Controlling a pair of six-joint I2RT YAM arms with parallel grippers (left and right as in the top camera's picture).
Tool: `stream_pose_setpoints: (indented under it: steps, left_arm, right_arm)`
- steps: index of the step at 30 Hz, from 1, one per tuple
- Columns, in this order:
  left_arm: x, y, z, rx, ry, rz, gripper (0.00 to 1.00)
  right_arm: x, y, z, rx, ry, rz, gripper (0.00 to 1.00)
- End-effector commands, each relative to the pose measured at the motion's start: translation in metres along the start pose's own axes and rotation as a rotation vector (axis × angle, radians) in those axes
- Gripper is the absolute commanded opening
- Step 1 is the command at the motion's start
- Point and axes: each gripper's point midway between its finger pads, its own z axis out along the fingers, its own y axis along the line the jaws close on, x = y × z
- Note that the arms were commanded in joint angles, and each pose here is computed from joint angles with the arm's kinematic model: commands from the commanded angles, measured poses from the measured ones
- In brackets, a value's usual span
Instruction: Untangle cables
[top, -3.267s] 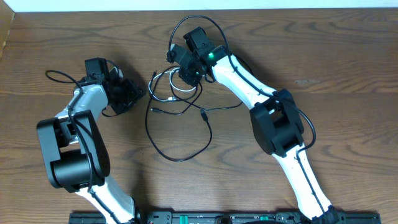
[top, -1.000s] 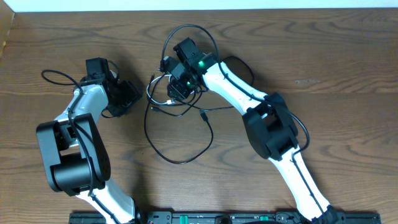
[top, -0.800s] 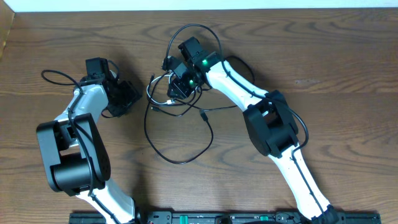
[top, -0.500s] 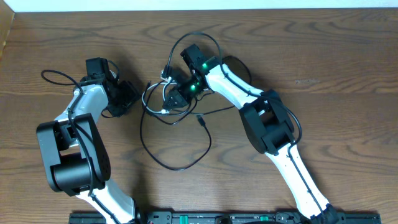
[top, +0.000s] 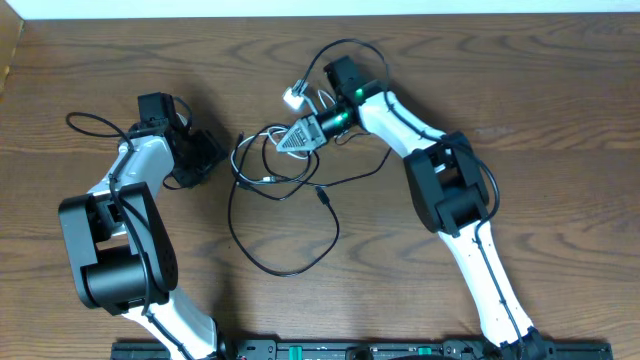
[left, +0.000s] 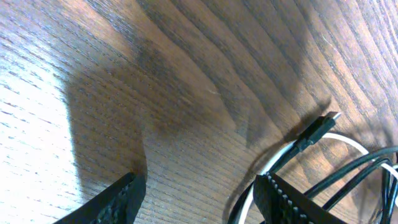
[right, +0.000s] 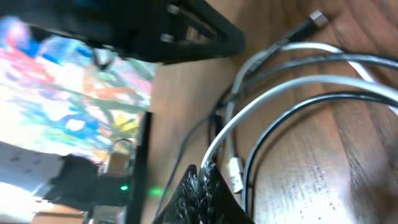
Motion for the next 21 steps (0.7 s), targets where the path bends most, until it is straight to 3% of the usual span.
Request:
stream_pose_setpoints:
  steps: [1,9,21]
  left_arm:
    - [0.008,0.014,0.007,-0.051,0.020,-0.018,0.62]
    - [0.014,-0.017,0.004,0.122,0.064,0.079,0.71]
    - [0.014,-0.018,0.004,0.126,0.064,0.079,0.72]
  right_arm:
    - [-0.010,0.021,-0.008,-0.047,-0.015,0.001,0.01]
    - [-0.063,0.102,-0.030,0.063,-0.081,-0.297,0.01]
    - [-0.111,0.273,-0.069,0.077,-0.218,-0.797,0.01]
